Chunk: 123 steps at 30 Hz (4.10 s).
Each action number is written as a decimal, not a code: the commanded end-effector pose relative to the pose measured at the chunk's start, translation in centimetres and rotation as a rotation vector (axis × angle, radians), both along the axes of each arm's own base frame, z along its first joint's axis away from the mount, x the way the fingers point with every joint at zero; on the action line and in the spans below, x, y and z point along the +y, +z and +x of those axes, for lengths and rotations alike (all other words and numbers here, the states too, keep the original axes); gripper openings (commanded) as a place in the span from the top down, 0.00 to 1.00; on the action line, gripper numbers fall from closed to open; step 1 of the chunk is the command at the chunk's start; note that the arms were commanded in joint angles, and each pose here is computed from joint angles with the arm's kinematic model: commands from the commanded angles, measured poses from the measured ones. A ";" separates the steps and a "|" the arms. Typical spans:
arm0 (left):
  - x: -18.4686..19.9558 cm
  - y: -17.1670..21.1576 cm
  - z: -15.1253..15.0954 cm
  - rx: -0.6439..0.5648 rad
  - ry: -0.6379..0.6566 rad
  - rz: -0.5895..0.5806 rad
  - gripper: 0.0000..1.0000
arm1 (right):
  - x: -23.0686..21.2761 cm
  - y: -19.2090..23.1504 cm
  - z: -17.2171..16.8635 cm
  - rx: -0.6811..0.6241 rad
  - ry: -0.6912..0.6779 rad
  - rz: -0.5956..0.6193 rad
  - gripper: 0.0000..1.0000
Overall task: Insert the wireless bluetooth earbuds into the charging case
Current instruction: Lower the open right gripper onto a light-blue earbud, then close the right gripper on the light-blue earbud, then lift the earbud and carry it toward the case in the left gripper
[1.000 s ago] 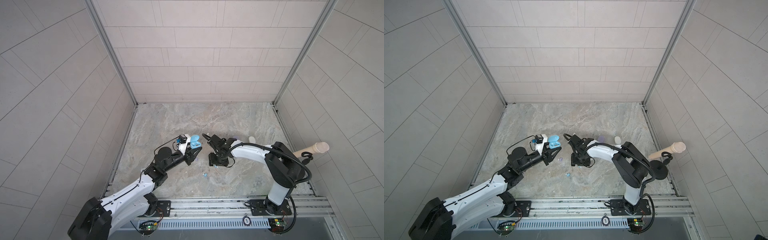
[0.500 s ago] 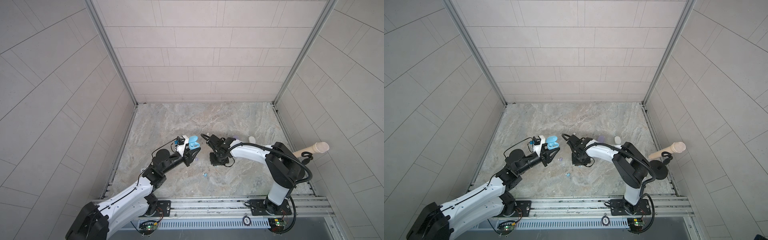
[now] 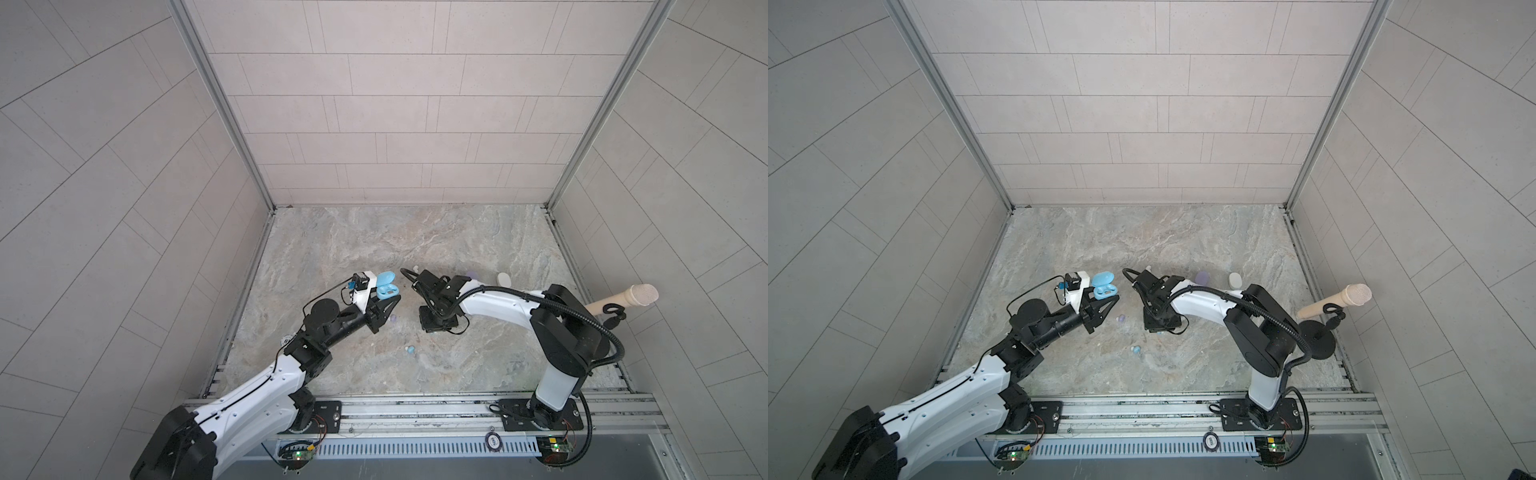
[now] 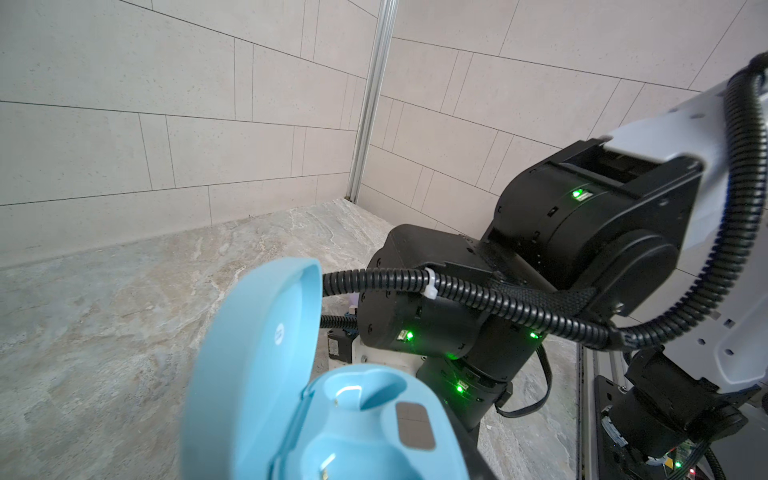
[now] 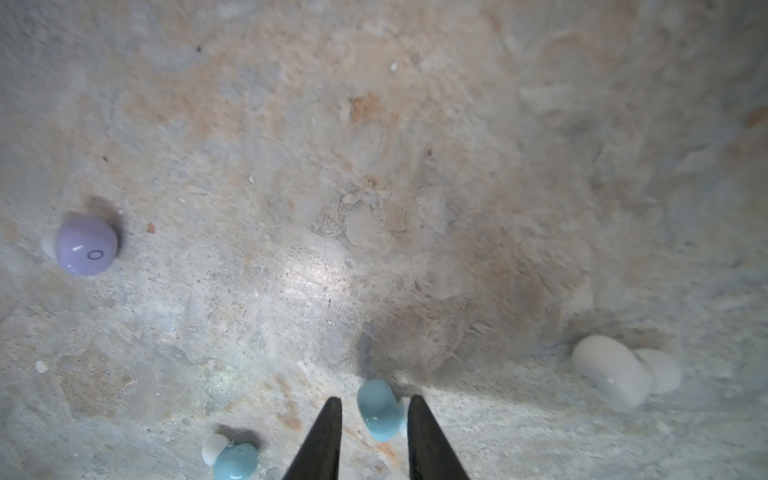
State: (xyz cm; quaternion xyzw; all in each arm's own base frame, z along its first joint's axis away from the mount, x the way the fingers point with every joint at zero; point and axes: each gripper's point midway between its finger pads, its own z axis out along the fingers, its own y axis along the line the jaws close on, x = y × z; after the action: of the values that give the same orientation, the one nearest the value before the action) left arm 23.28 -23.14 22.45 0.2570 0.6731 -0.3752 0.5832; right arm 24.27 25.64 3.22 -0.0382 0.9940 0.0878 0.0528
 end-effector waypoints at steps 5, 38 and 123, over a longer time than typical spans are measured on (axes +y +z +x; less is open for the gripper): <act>0.4 0.1 -0.2 -0.004 0.008 -0.011 1.00 | 0.5 0.2 0.4 -0.006 0.047 -0.012 0.66; 0.6 0.2 -0.3 -0.008 0.016 -0.015 1.00 | -0.5 -1.8 -1.0 0.062 0.071 -0.079 0.67; -14.7 7.7 -3.3 -0.160 -0.760 -0.187 1.00 | -4.7 32.2 -2.7 -0.568 0.236 0.889 0.90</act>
State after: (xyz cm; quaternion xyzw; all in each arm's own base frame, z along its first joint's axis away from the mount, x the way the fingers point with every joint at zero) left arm 20.56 -37.77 28.59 0.4439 0.4829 -0.6017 0.4557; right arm 21.72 20.84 34.86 -0.1430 0.8062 0.4807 0.3139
